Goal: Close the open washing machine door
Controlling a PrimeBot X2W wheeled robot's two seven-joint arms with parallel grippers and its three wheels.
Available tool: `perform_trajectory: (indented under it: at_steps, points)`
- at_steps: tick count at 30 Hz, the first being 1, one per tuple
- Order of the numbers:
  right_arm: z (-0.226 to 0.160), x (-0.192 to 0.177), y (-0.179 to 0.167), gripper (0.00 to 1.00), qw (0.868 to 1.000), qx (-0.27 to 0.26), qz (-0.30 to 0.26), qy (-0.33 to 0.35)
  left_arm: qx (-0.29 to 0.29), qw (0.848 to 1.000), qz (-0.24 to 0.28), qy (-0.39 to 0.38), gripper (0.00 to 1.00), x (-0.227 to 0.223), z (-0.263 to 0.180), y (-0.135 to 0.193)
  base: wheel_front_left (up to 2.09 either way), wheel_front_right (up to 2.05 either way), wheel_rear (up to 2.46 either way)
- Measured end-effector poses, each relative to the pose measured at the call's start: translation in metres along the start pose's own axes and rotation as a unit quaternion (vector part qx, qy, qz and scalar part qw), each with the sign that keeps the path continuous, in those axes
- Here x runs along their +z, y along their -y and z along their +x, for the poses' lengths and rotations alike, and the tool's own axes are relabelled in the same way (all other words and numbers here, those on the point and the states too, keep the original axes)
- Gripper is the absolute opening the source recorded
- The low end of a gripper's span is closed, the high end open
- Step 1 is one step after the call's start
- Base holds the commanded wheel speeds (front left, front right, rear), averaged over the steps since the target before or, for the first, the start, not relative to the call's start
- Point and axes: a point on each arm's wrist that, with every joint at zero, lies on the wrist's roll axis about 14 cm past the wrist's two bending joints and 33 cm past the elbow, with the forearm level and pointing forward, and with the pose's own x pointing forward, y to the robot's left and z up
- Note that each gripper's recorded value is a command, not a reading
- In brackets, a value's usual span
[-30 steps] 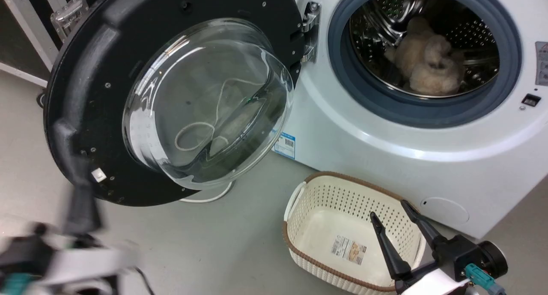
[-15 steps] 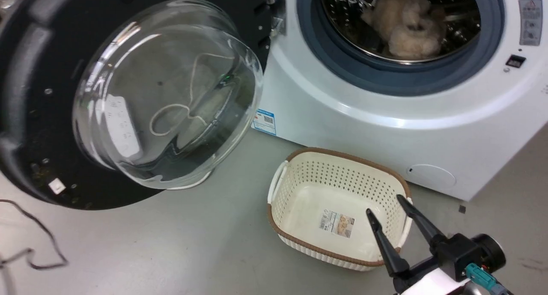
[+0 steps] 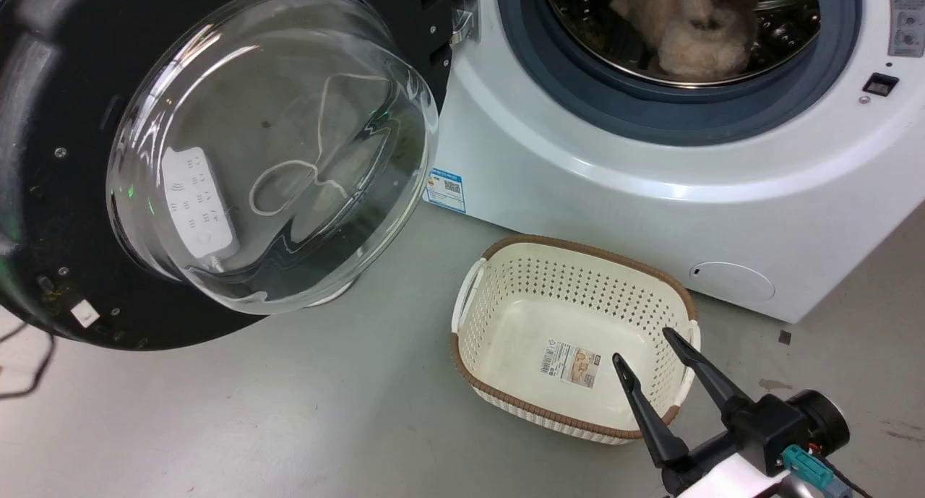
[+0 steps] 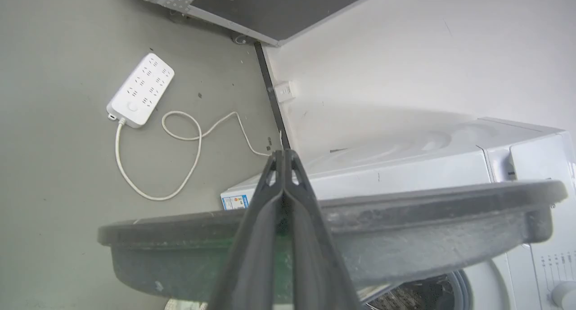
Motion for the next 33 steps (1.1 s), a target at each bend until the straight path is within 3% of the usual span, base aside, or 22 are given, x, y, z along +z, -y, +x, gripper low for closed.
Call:
perform_trajectory:
  at_steps: [8,14,22,29,30,33]
  points:
    - [-0.003,0.006,0.0,1.0,1.0,-0.002,-0.004,0.005,-0.069,0.992,-0.006,-0.107,0.0,-0.035,-0.012,0.02,0.0,0.0,0.0]
    - [-0.006,0.02,0.003,1.0,1.0,-0.016,-0.011,0.02,-0.115,0.969,-0.017,-0.218,0.0,-0.089,-0.041,0.026,0.0,0.0,0.0]
    - [-0.02,0.04,0.004,1.0,0.998,-0.044,-0.016,0.043,-0.183,0.936,-0.042,-0.297,0.0,-0.139,-0.091,0.042,0.0,0.0,0.0]
    - [-0.04,0.049,0.027,1.0,0.994,-0.092,-0.029,0.052,-0.203,0.897,-0.056,-0.388,0.0,-0.207,-0.125,0.047,0.0,0.0,0.0]
    - [-0.05,0.049,0.038,1.0,0.992,-0.113,-0.033,0.05,-0.202,0.878,-0.042,-0.433,0.0,-0.241,-0.137,0.048,0.0,0.0,0.0]
    - [-0.062,0.046,0.051,1.0,0.989,-0.137,-0.035,0.046,-0.217,0.853,-0.068,-0.469,0.0,-0.275,-0.148,0.061,0.0,0.0,0.0]
